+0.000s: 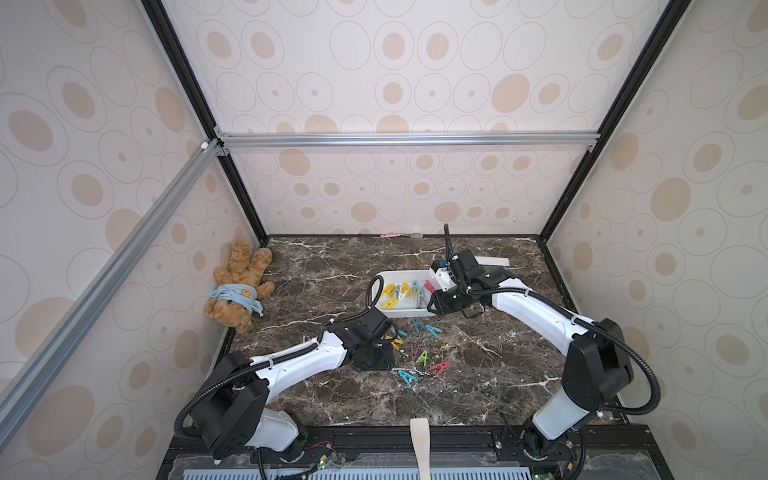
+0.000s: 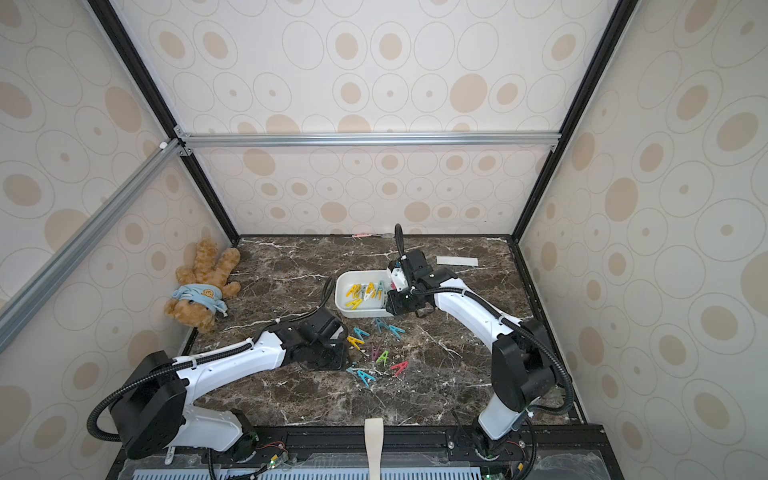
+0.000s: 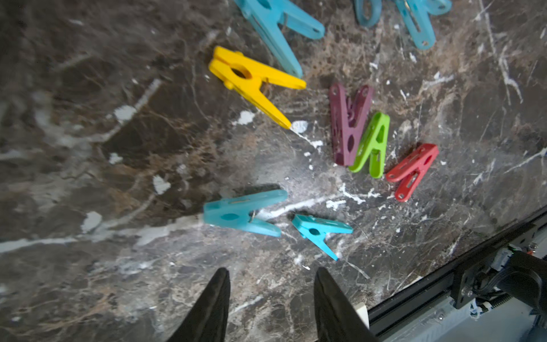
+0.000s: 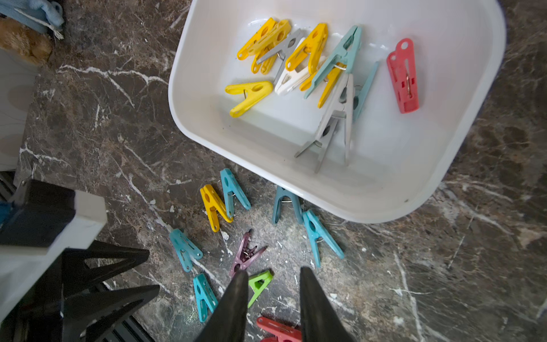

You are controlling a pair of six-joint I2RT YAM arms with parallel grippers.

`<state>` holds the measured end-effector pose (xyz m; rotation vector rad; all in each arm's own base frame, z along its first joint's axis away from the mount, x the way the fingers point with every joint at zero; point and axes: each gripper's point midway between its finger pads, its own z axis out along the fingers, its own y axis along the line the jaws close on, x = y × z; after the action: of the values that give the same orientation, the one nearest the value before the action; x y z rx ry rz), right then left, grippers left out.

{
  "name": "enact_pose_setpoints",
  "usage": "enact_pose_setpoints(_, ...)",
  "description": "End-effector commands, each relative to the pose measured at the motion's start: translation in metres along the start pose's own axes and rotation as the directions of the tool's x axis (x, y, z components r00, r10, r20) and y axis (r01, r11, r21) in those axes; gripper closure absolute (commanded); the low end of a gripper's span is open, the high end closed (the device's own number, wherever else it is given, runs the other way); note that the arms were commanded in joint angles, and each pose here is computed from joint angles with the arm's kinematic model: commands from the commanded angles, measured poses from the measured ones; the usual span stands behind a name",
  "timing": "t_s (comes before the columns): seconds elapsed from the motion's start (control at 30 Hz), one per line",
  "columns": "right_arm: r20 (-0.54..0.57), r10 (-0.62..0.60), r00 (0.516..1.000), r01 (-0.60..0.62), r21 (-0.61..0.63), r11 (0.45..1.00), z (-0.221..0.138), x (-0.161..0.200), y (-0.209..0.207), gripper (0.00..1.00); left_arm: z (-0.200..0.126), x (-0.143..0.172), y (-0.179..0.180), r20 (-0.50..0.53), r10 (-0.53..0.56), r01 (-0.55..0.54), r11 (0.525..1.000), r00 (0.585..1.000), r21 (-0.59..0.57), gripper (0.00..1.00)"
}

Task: Put the clothespins into the storage box
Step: Place the clothespin in the storage box, then pick up the clothespin from the center of the board.

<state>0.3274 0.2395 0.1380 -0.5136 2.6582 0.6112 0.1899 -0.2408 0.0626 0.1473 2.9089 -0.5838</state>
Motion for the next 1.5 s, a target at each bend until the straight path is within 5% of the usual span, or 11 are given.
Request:
enact_pose_setpoints(0.0, 0.028, 0.006, 1.0, -0.005, -0.034, 0.999, 0.004, 0.0, 0.005, 0.68, 0.003, 0.008, 0.0, 0.006, -0.105, 0.105, 0.994, 0.994, -0.017, 0.55)
enact_pose_setpoints(0.97, 0.009, -0.013, 1.0, 0.014, -0.07, 0.997, 0.017, -0.001, 0.009, 0.68, 0.04, -0.014, 0.019, 0.103, -0.177, 0.195, 0.957, 0.979, -0.215, 0.65)
enact_pose_setpoints(1.47, 0.016, -0.018, 1.0, 0.019, -0.069, 0.997, 0.013, -0.006, 0.01, 0.68, 0.041, -0.01, 0.027, 0.07, -0.118, 0.133, 0.953, 0.991, -0.274, 0.85)
